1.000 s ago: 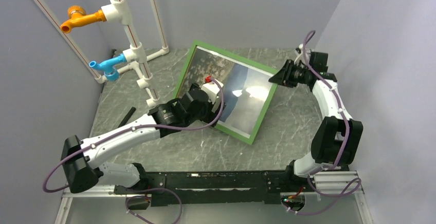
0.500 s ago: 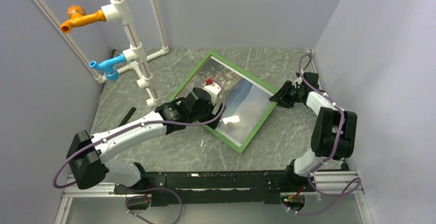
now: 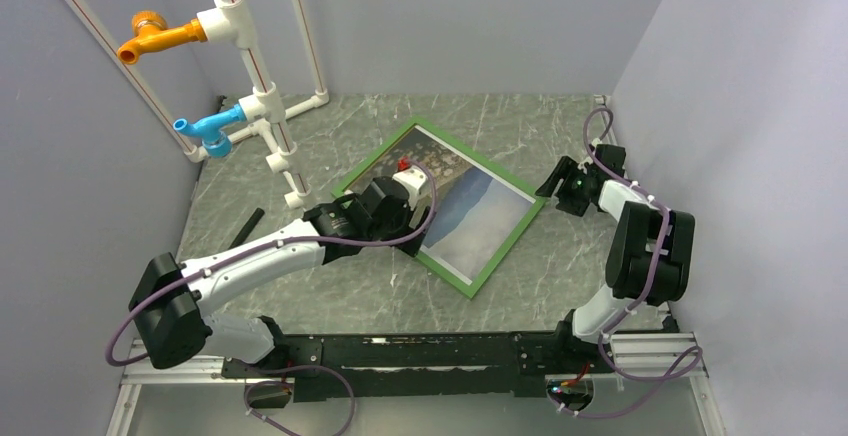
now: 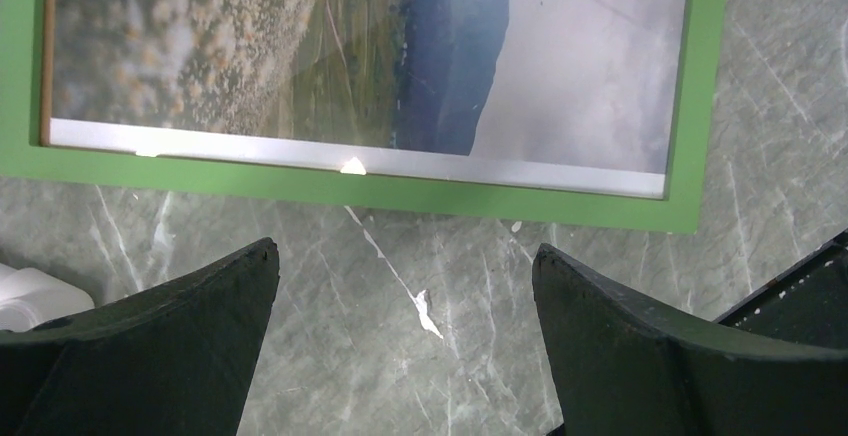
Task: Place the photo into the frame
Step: Turn over the photo frame at the center of the board.
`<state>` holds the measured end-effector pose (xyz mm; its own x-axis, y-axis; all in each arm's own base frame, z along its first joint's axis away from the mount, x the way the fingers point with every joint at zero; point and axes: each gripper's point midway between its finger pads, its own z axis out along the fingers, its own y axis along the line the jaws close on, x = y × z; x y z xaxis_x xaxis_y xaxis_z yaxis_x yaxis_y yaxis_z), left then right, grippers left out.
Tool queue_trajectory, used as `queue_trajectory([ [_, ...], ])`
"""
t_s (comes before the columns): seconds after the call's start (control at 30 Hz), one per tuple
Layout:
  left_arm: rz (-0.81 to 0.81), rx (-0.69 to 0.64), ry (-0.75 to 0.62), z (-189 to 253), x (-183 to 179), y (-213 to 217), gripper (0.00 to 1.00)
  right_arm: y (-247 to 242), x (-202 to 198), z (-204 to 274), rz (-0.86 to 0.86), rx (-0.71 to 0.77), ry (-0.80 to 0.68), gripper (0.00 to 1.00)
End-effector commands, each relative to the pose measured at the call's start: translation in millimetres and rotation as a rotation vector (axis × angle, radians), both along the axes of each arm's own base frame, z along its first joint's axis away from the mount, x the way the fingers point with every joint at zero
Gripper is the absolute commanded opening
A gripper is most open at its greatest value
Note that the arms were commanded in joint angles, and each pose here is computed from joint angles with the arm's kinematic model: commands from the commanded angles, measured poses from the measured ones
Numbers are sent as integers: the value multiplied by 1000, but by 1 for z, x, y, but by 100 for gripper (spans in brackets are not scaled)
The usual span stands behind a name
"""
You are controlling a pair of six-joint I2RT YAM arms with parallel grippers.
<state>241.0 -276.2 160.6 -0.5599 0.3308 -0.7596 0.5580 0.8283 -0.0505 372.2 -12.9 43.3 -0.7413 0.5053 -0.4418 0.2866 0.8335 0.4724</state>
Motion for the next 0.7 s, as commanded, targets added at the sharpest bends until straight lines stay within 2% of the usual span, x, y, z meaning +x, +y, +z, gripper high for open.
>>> queue_trajectory([
  [0.0,6,-51,27,0,1,-4,99,-3,10,33,3,-33,-110,73],
  [0.1,1,-62,56,-8,4,-5,99,8,0,42,17,-2,-135,78],
  [0.13,0,-68,69,-11,6,-6,99,15,-3,49,27,20,-164,84],
  [0.17,-6,-75,87,-15,7,-7,99,20,-7,54,26,39,-184,97],
  [0.2,-8,-79,103,-18,9,-8,99,26,-12,57,20,65,-192,99],
  [0.3,-7,-80,156,-31,13,-10,99,44,-27,61,21,158,-202,100],
  [0.4,18,-70,189,-42,20,-8,99,55,-45,54,14,198,-134,100],
  [0.67,19,-84,237,-45,20,-10,99,85,-99,15,12,43,164,99],
])
